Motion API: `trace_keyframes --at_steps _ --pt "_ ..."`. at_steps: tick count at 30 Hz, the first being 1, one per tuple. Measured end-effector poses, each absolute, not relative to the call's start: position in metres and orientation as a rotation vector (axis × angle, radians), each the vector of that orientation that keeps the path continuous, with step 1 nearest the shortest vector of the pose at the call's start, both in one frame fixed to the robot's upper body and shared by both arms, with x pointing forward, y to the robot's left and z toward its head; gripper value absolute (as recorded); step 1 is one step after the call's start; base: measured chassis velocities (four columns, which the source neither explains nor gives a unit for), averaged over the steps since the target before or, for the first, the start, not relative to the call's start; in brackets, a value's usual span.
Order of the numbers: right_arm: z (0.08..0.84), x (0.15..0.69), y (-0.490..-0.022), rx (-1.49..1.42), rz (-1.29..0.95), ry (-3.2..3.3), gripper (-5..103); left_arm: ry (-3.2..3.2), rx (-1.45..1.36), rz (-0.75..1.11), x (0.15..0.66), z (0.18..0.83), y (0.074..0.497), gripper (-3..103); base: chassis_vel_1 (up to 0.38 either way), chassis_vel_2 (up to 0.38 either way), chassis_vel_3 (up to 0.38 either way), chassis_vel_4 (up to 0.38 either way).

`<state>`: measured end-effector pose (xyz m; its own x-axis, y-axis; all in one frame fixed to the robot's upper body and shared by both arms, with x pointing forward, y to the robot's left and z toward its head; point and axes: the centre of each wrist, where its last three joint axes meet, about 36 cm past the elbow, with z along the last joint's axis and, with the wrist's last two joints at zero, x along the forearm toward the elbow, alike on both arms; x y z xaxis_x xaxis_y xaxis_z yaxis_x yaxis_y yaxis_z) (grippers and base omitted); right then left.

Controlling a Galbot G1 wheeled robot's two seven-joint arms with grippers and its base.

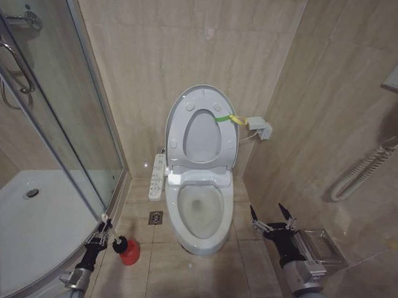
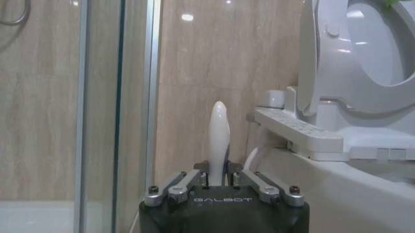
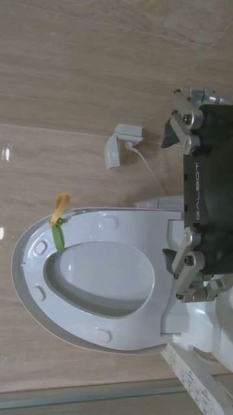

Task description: Open the toilet lid, clean the toilet bowl with a toilet brush, close the toilet lid, and flush.

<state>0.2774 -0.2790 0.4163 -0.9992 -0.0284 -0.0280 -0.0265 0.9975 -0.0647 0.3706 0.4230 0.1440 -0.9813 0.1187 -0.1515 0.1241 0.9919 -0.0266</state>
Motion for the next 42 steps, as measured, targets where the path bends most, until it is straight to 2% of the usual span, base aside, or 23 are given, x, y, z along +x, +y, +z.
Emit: trace_keyframes --at_steps 42 --pt "0.4163 0.2774 -0.279 -0.043 -0.1 3.111 100 2.986 0.186 -0.066 0.3745 0.1421 0.4186 18 0.0 0.0 0.0 0.0"
